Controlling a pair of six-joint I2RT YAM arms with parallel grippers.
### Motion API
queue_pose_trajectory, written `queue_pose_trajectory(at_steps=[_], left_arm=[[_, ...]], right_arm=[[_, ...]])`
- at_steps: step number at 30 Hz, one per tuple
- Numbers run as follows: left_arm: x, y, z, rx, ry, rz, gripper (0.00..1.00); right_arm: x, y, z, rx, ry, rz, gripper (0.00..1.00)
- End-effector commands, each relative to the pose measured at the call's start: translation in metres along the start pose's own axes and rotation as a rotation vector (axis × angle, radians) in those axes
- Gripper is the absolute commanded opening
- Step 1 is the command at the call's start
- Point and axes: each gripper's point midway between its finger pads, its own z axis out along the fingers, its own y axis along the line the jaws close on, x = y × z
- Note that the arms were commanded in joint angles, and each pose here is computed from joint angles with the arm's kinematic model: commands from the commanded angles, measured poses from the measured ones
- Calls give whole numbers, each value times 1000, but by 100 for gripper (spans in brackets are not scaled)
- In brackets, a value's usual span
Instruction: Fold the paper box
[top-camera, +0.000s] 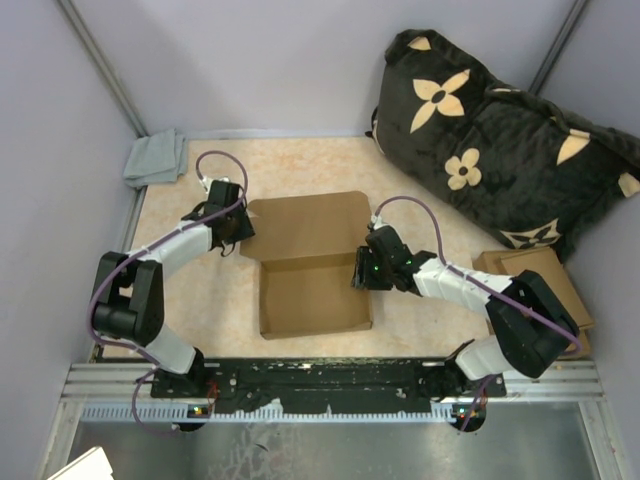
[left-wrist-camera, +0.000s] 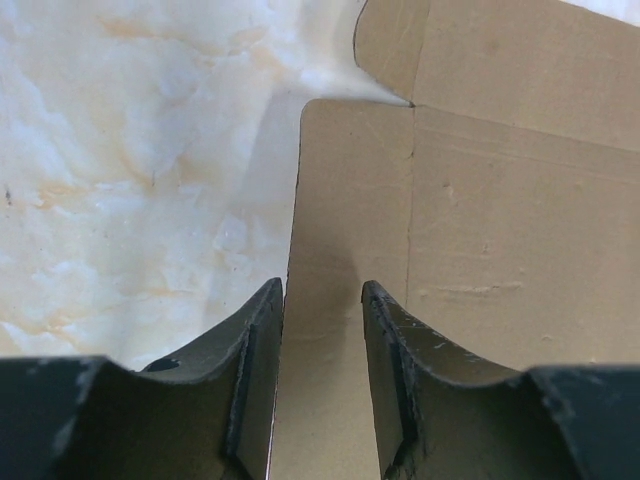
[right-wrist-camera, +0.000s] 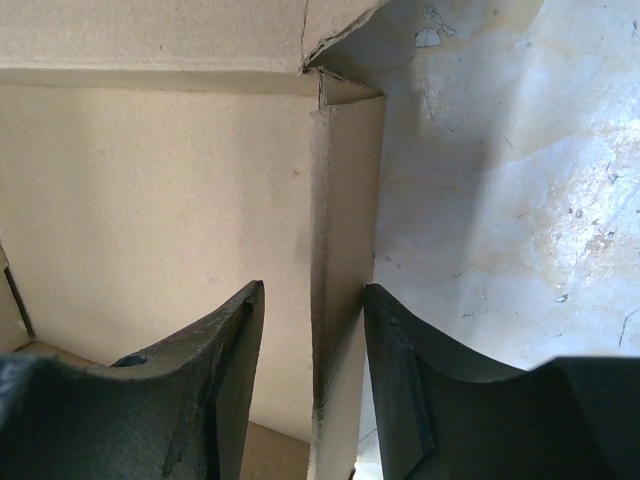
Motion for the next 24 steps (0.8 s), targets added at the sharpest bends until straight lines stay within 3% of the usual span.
queue_pose_trajectory(at_steps=[1, 24], left_arm=[[-13, -20, 0, 85, -14, -10, 43], [-6, -61, -23, 315, 13, -48, 38]], right_arm=[[-16, 16, -2, -38, -35, -20, 45], [-23, 25, 4, -54, -26, -24, 40]])
